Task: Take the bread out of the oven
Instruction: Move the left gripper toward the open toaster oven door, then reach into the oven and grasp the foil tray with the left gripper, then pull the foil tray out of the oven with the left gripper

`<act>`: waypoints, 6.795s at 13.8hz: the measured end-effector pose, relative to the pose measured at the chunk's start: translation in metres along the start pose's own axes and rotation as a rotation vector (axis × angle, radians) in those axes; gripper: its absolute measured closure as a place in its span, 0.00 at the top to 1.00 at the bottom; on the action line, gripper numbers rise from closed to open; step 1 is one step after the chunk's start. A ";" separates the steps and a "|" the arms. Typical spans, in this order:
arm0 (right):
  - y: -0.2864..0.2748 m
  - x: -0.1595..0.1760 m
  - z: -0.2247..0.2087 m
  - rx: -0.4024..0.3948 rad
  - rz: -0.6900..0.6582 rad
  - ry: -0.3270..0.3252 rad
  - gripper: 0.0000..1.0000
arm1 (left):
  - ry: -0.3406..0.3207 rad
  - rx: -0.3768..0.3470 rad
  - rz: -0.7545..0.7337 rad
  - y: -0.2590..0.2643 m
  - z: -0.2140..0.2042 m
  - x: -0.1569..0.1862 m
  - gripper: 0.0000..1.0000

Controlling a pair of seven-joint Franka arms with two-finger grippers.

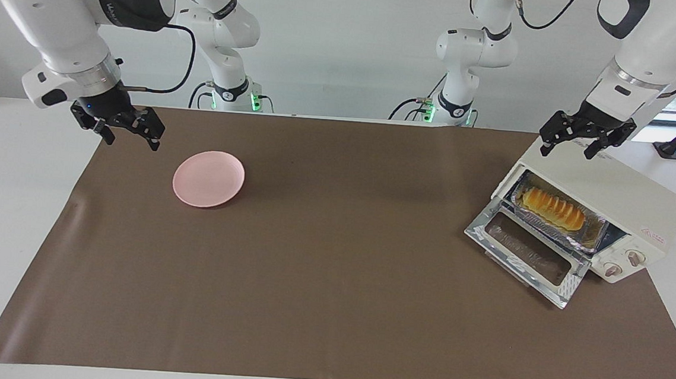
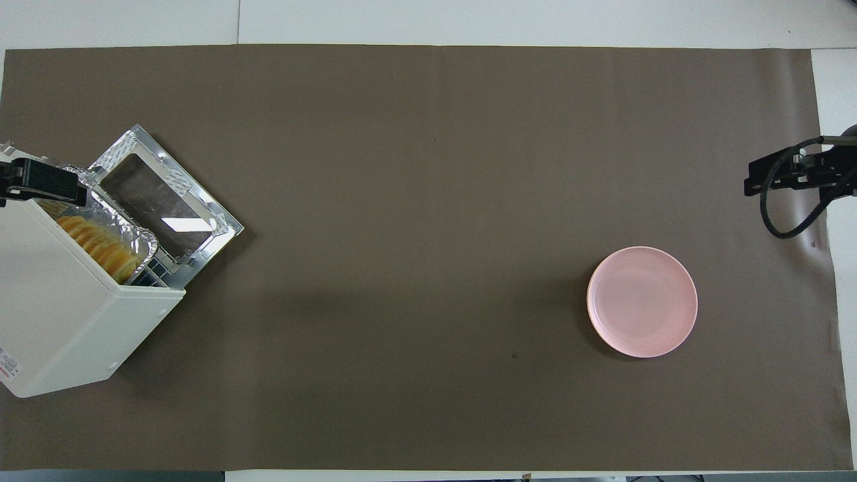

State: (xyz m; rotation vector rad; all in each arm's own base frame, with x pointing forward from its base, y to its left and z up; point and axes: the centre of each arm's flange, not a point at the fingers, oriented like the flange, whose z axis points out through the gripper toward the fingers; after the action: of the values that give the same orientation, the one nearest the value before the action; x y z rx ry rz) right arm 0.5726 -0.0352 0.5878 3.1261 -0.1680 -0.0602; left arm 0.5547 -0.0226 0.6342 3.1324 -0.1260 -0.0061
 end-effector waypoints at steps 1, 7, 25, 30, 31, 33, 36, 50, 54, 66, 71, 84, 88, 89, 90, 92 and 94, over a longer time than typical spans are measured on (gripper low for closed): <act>0.000 0.000 0.000 0.000 0.000 0.000 1.00 | 0.000 0.000 0.000 0.000 0.000 0.000 1.00; 0.000 0.000 0.000 0.000 0.000 0.000 1.00 | -0.001 0.000 0.004 0.002 0.000 0.000 1.00; 0.000 0.000 0.000 0.000 0.000 0.000 1.00 | -0.121 0.109 -0.378 0.006 0.066 0.047 1.00; 0.000 0.000 0.000 0.000 0.000 0.000 1.00 | -0.053 0.170 -0.624 0.016 0.123 0.093 1.00; 0.000 0.000 0.000 0.000 0.000 0.000 1.00 | -0.042 0.177 -0.666 0.017 0.132 0.098 1.00; 0.000 0.000 0.000 0.000 0.000 0.000 1.00 | -0.021 0.214 -0.770 0.015 0.153 0.105 1.00; 0.000 0.000 0.000 0.000 0.000 0.000 1.00 | 0.012 0.292 -0.878 0.012 0.189 0.104 1.00; 0.000 0.000 0.000 0.000 0.000 0.000 1.00 | 0.003 0.337 -0.875 -0.004 0.230 0.069 1.00; 0.000 0.000 0.000 0.000 0.000 0.000 1.00 | 0.013 0.325 -0.875 -0.010 0.242 0.064 1.00; 0.000 0.000 0.000 0.000 0.000 0.000 1.00 | 0.035 0.306 -0.876 -0.020 0.255 0.056 0.71; 0.000 0.000 0.000 0.000 0.000 0.000 1.00 | 0.036 0.314 -0.863 -0.020 0.257 0.055 0.69; 0.000 0.000 0.000 0.000 0.000 0.000 1.00 | 0.036 0.306 -0.726 -0.013 0.241 0.059 0.02; 0.000 0.000 0.000 0.000 0.000 0.000 1.00 | 0.083 0.261 -0.660 0.037 0.220 0.071 0.02; 0.000 0.000 0.000 0.000 0.000 0.000 1.00 | 0.089 0.234 -0.644 0.056 0.217 0.073 0.02; 0.000 0.000 0.000 0.000 0.000 0.000 1.00 | 0.096 0.195 -0.631 0.077 0.214 0.075 0.02; 0.000 0.000 0.000 0.000 0.000 0.000 1.00 | 0.107 0.145 -0.585 0.120 0.211 0.077 0.02; 0.000 0.000 0.000 0.000 0.000 0.000 1.00 | 0.121 0.128 -0.522 0.165 0.206 0.074 0.02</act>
State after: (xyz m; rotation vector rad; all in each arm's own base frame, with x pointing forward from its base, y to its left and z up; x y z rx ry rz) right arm 0.5726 -0.0352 0.5878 3.1261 -0.1680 -0.0602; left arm 0.6143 -0.1942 0.4286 3.1732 0.7137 0.1936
